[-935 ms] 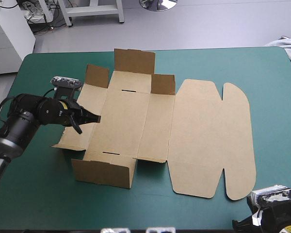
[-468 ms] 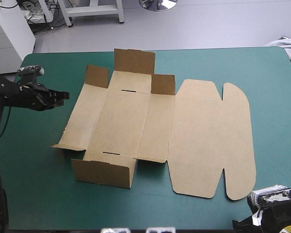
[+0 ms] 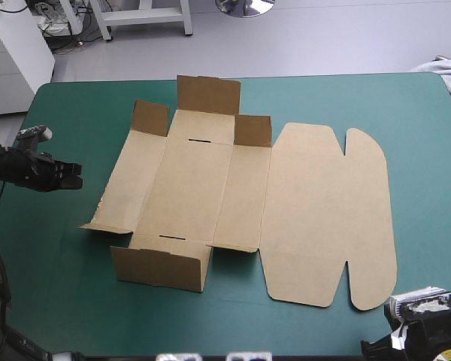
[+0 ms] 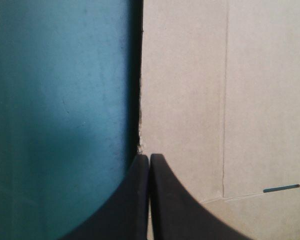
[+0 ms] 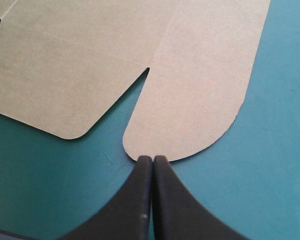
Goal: Fold the box
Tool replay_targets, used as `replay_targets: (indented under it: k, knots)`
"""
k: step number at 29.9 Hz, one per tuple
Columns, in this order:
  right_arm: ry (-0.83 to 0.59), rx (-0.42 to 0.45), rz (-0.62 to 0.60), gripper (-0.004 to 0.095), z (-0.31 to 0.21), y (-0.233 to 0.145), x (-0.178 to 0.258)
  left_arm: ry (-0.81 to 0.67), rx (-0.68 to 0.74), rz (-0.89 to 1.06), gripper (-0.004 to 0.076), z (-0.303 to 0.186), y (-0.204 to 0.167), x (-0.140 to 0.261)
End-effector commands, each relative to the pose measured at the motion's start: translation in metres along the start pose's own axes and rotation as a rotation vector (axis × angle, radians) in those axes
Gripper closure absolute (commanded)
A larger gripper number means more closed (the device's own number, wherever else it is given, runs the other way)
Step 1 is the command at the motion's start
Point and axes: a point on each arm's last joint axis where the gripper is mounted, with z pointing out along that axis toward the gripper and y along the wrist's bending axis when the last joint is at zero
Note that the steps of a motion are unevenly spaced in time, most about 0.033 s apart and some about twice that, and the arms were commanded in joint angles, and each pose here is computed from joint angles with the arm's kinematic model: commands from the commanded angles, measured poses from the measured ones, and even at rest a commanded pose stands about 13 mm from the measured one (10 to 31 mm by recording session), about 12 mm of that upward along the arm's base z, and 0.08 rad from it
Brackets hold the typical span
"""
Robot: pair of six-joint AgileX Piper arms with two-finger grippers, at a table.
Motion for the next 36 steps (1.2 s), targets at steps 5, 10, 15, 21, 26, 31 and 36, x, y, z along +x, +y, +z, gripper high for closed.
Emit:
replay_targets:
  k: [5,10,15,21,26,31,36]
  knots:
    - [-0.062,0.008,0.005,0.0927,-0.004,-0.001,-0.010,-0.104,0.007,0.043,0.0727,-0.015,-0.010,-0.012]
    - [-0.062,0.008,0.005,0.0927,-0.004,-0.001,-0.010,-0.104,0.008,0.049,0.0552,-0.014,-0.010,-0.012]
    - [-0.062,0.008,0.005,0.0927,-0.004,-0.001,-0.010,-0.118,0.004,0.048,0.0211,-0.014,-0.009,-0.013]
    - [-0.062,0.008,0.005,0.0927,-0.004,-0.001,-0.010,-0.120,0.026,0.023,0.0189,-0.005,-0.004,-0.016]
    - [-0.062,0.008,0.005,0.0925,-0.004,-0.001,-0.010,-0.053,0.128,-0.037,0.0197,0.019,0.006,-0.015]
    - [-0.062,0.008,0.005,0.0925,-0.004,-0.001,-0.010,0.020,0.177,-0.071,0.0197,0.039,0.017,-0.010]
    - [-0.062,0.008,0.005,0.0925,-0.004,-0.001,-0.010,0.043,0.249,-0.066,0.0197,0.049,0.019,-0.009]
